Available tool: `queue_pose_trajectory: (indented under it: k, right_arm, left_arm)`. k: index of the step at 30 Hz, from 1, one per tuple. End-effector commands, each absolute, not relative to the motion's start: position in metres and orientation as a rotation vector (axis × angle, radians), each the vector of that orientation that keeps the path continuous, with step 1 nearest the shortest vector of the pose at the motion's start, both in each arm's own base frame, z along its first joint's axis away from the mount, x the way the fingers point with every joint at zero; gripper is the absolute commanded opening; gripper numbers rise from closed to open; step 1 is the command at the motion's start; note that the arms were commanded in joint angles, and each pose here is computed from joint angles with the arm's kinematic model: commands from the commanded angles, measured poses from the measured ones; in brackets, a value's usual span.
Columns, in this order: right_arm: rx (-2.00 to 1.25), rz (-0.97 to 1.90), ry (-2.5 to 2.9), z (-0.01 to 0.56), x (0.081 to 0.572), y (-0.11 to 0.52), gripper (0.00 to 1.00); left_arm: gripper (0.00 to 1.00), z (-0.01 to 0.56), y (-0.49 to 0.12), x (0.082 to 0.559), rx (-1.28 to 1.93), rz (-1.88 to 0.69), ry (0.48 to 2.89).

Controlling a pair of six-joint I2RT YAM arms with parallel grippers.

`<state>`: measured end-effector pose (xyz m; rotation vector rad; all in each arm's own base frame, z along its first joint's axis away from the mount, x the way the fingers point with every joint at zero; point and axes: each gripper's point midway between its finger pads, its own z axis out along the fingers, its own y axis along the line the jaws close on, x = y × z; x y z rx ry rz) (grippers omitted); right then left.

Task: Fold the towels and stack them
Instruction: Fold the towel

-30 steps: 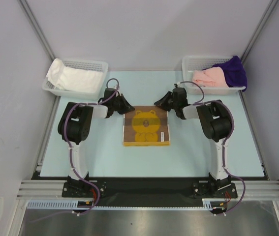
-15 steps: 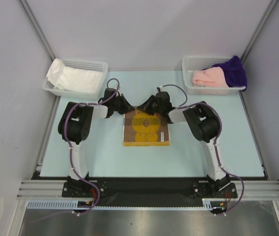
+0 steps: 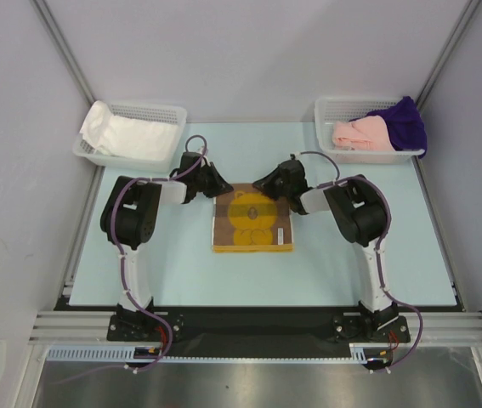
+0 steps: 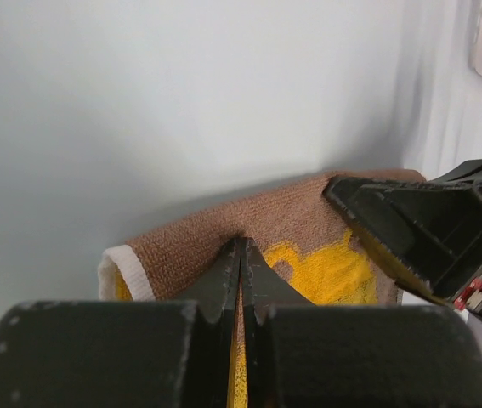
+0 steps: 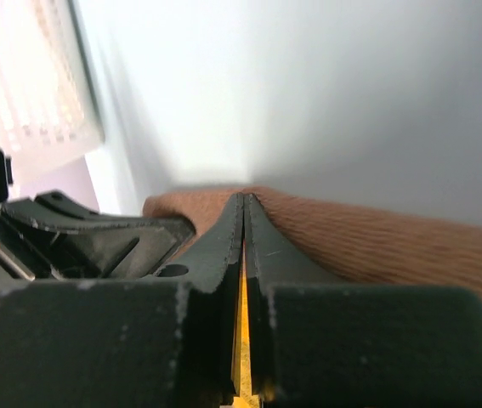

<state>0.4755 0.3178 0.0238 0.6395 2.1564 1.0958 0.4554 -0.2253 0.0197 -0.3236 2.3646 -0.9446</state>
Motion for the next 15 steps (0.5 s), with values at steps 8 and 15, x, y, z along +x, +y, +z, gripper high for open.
queue_pose_trajectory:
  k: [8,15]
  right_arm:
    - [0.86,0.907,2.167,-0.014,0.468,0.233,0.0]
    - [0.812,0.937,2.175,-0.012,0.466,0.216,0.0]
  left_arm:
    - [0.03,0.015,-0.216,0.454,-0.33,-0.914,2.387]
    - [0.05,0.017,-0.208,0.453,-0.371,-0.969,2.349]
